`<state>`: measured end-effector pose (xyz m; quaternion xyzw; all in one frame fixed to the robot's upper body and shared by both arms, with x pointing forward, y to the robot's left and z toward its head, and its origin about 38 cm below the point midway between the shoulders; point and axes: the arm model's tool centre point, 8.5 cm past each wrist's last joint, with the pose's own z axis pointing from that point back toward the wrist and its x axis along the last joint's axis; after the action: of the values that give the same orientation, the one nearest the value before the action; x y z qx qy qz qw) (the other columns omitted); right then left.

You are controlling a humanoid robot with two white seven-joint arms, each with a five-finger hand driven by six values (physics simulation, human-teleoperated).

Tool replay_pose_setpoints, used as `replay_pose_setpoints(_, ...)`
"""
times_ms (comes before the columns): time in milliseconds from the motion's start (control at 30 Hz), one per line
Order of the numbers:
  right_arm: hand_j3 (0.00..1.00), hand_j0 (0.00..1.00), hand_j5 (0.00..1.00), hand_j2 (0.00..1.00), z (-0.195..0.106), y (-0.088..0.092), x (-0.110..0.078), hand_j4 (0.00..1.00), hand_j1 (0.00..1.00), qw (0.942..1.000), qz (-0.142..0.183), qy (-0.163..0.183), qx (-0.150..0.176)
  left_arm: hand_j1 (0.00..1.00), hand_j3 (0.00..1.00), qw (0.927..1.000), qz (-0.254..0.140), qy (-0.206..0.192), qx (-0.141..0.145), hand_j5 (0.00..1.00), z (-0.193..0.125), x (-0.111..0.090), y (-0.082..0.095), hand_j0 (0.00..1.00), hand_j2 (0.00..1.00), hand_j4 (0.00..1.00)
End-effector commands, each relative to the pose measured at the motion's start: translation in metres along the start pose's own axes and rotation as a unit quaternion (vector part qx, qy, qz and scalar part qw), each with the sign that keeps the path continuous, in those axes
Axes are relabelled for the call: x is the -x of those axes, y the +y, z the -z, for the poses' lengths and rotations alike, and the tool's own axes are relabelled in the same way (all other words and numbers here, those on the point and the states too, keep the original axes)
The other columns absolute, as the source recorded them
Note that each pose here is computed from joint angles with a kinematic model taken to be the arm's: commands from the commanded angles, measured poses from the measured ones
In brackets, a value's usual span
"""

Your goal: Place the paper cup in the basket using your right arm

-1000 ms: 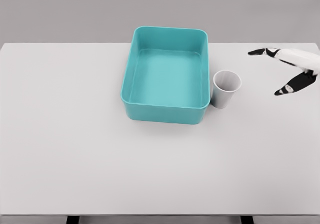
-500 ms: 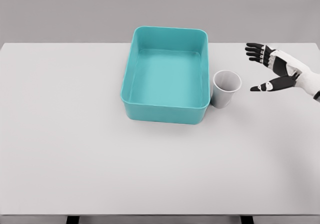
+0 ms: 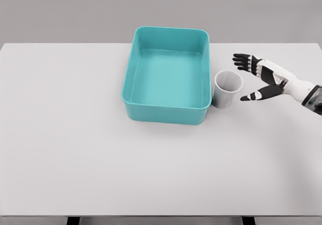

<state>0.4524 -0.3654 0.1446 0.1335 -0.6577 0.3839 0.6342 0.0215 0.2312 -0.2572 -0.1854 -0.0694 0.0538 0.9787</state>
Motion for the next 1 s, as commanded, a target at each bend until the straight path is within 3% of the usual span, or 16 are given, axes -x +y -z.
replay_pose_setpoints(0, 1.0, 1.0, 1.0, 1.0, 0.002, 0.003, 0.001, 1.0, 1.0, 1.0, 0.004, -0.002, -0.003, 1.0, 1.0, 1.0, 0.0, 0.0, 0.0, 1.0, 0.0, 0.0, 0.0, 1.0, 1.0, 1.0)
replay_pose_setpoints(967, 1.0, 1.0, 1.0, 1.0, 0.016, 0.017, 0.016, 1.0, 1.0, 0.9998, 0.017, 0.007, -0.009, 1.0, 1.0, 1.0, 0.0, 0.0, 0.0, 1.0, 0.0, 0.0, 0.0, 1.0, 1.0, 1.0)
